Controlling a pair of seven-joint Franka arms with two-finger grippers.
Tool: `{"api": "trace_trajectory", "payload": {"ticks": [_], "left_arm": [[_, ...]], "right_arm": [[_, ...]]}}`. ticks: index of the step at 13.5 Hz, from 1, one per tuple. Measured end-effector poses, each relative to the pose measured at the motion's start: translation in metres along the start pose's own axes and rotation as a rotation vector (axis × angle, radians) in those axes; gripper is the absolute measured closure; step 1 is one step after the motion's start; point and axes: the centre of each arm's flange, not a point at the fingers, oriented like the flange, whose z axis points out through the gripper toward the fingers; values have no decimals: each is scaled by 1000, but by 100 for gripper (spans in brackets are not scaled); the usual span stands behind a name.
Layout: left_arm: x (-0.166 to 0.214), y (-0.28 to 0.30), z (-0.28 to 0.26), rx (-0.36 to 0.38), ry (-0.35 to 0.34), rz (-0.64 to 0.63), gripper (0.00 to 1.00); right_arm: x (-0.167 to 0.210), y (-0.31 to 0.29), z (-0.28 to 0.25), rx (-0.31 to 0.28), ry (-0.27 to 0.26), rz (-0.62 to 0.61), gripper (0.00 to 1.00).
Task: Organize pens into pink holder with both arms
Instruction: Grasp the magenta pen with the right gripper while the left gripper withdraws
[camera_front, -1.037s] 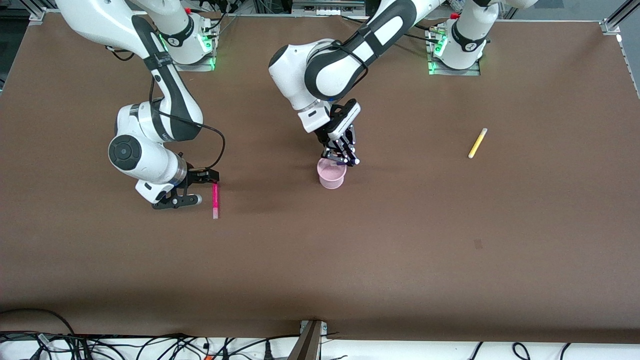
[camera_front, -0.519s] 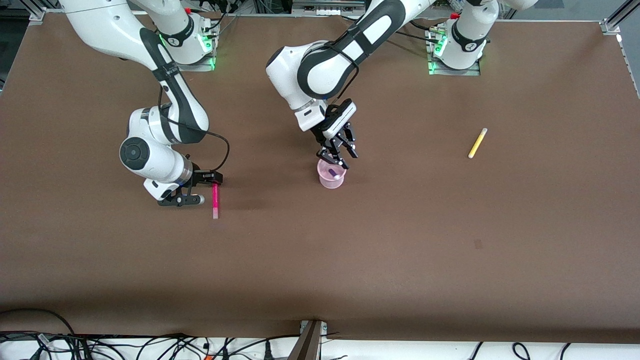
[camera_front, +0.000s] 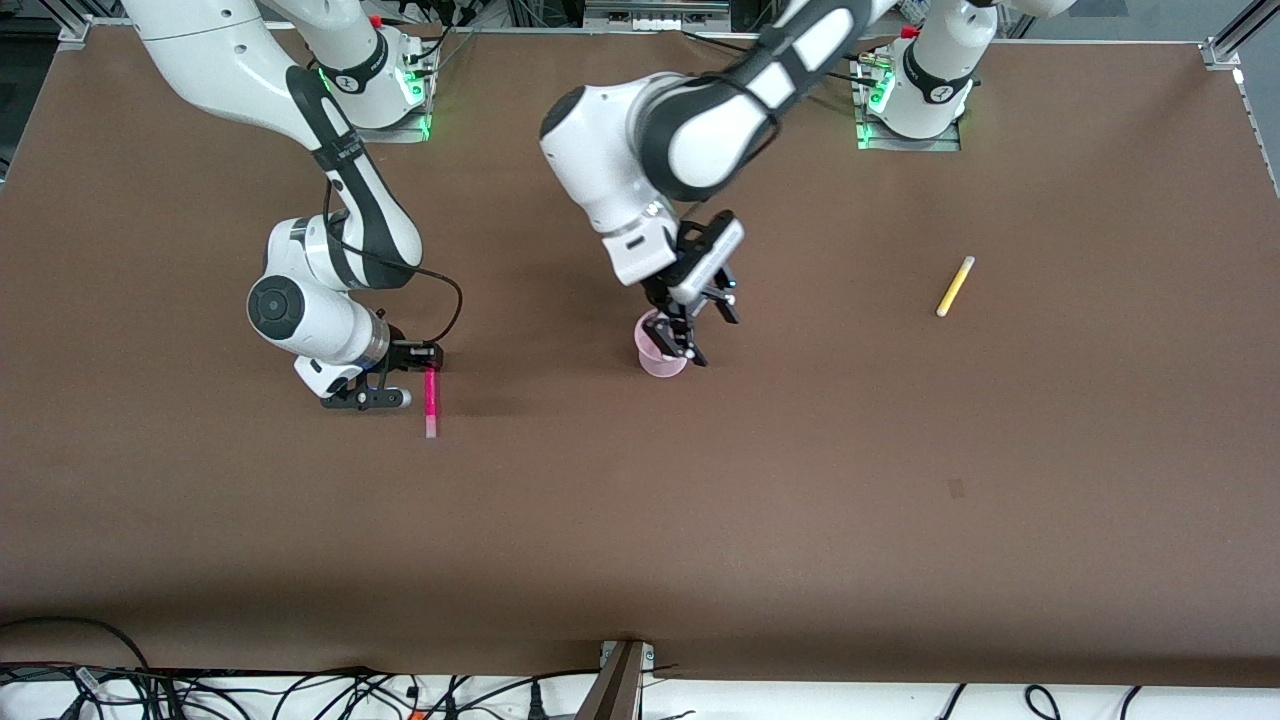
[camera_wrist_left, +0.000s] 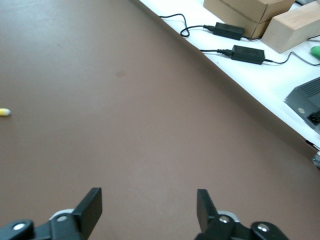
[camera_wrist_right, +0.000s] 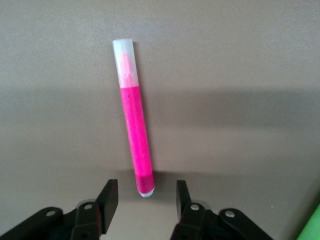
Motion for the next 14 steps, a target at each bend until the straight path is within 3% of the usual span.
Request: {"api": "trace_trajectory", "payload": {"ticks": [1, 4, 6, 7, 9, 11, 14], "left_arm": [[36, 2, 3, 30, -59, 34, 2], [143, -2, 15, 53, -261, 145, 0], [220, -15, 26, 20, -395, 238, 0], [258, -25, 32, -10, -450, 287, 0], [328, -49, 51, -81, -529, 395, 0], [375, -72, 81, -134, -576, 511, 0], [413, -104, 129, -188, -632, 723, 0]], "right_arm": [[1, 0, 5, -1, 6, 0, 46], [1, -3, 18, -4, 13, -4, 49], [1, -2, 17, -4, 17, -2, 73], [1, -3, 17, -4, 17, -3, 74], [1, -4, 16, -3, 18, -4, 82], [2, -7, 14, -2, 6, 11, 82], [1, -40, -10, 13, -85, 97, 82]]}}
